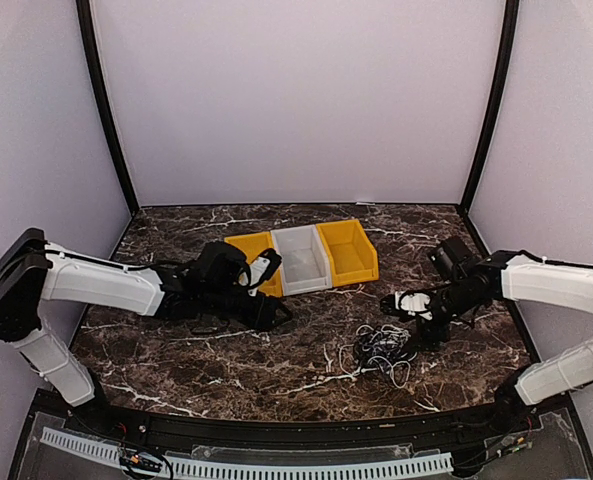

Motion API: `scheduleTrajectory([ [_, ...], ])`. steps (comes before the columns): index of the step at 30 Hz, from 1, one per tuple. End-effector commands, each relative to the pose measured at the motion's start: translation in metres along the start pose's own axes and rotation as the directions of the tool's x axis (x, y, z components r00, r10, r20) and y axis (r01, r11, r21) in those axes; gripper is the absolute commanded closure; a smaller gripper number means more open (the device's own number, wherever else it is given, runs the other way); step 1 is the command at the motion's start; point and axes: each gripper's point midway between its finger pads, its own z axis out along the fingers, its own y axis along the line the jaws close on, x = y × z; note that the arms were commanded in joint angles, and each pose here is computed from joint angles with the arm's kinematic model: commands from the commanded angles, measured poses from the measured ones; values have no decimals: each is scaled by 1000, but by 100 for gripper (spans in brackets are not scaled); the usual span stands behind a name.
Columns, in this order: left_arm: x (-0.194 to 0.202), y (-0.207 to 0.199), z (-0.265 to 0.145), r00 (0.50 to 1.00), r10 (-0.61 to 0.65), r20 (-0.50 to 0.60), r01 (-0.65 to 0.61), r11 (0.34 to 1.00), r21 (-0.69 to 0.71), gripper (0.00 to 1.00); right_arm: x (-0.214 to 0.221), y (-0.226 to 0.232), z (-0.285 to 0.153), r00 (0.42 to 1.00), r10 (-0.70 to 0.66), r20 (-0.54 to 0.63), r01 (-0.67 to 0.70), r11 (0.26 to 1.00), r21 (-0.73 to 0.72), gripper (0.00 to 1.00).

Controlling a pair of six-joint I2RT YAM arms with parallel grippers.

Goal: Untangle the cables

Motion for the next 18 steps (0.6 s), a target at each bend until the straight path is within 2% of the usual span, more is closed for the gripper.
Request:
scheduleTrajectory([
  [1,-13,-48,25,998,63,-22,-59,989,136,48,-33,-7,-36,993,-74,96,64,992,106,14],
  [4,-2,-65,45,993,82,-81,-67,982,179,52,-45,3,-43,986,-142,89,129,983,133,12],
  [9,26,-84,68,979,49,-199,2,968,250,61,-48,14,-29,978,-202,55,196,975,103,13],
  [15,56,-95,82,953,10,-303,75,961,267,55,-47,20,8,964,-266,7,265,962,70,13],
  [18,65,-95,92,943,-27,-332,122,955,271,58,-44,17,20,963,-271,7,269,959,84,15],
])
